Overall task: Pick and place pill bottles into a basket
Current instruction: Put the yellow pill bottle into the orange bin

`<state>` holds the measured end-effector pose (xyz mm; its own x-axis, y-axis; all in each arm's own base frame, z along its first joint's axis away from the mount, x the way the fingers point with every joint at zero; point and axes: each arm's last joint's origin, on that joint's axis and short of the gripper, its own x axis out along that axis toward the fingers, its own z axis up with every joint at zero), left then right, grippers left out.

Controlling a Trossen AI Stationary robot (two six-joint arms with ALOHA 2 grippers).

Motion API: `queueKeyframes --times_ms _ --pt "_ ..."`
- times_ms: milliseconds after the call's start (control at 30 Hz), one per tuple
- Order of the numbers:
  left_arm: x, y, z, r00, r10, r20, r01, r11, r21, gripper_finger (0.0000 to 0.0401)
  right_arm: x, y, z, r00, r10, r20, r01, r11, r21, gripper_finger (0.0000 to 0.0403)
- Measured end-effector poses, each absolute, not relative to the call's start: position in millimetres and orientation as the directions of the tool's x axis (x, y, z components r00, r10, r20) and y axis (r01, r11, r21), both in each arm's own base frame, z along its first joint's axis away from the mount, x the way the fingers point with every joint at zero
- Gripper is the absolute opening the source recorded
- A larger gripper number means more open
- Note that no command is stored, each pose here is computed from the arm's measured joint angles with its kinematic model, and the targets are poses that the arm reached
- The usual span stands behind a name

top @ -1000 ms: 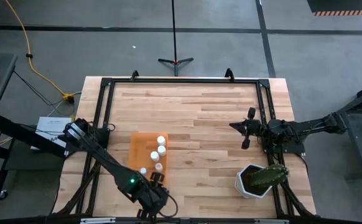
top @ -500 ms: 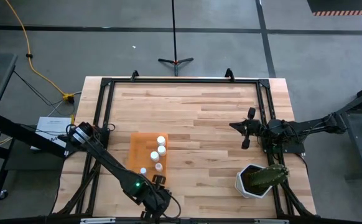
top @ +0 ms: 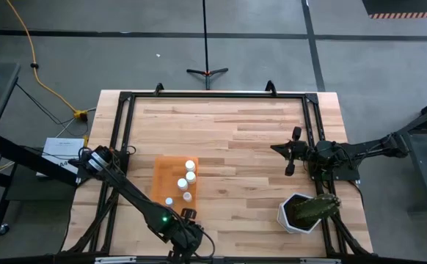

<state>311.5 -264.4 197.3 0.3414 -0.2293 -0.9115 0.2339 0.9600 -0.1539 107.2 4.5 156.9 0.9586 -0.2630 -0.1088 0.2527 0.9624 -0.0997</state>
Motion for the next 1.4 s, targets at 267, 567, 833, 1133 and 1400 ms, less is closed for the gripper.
queueKeyframes --times_ms 267,567,833,1133,1400 --pt "311.3 -263.8 194.8 0.340 -0.208 -0.917 0.216 0.966 -0.139 0.0232 107.8 4.6 155.8 0.957 -0.263 -0.120 0.252 0.962 -0.104 0.0000" --pt "312.3 -265.1 187.7 0.320 -0.207 -0.924 0.217 0.966 -0.141 0.0232 108.0 4.6 155.6 0.957 -0.263 -0.122 0.251 0.962 -0.103 0.0000" --pt "312.0 -265.2 187.3 0.312 -0.212 -0.926 0.219 0.964 -0.147 0.0232 108.1 4.6 155.3 0.957 -0.263 -0.125 0.251 0.962 -0.104 0.0000" --pt "312.2 -264.7 187.3 0.317 -0.203 -0.926 0.213 0.967 -0.138 0.0232 108.1 4.6 155.2 0.956 -0.263 -0.126 0.251 0.962 -0.104 0.0000" --pt "312.2 -264.6 187.2 0.321 -0.197 -0.926 0.212 0.968 -0.132 0.0232 108.1 4.6 155.3 0.957 -0.263 -0.125 0.251 0.962 -0.104 0.0000"
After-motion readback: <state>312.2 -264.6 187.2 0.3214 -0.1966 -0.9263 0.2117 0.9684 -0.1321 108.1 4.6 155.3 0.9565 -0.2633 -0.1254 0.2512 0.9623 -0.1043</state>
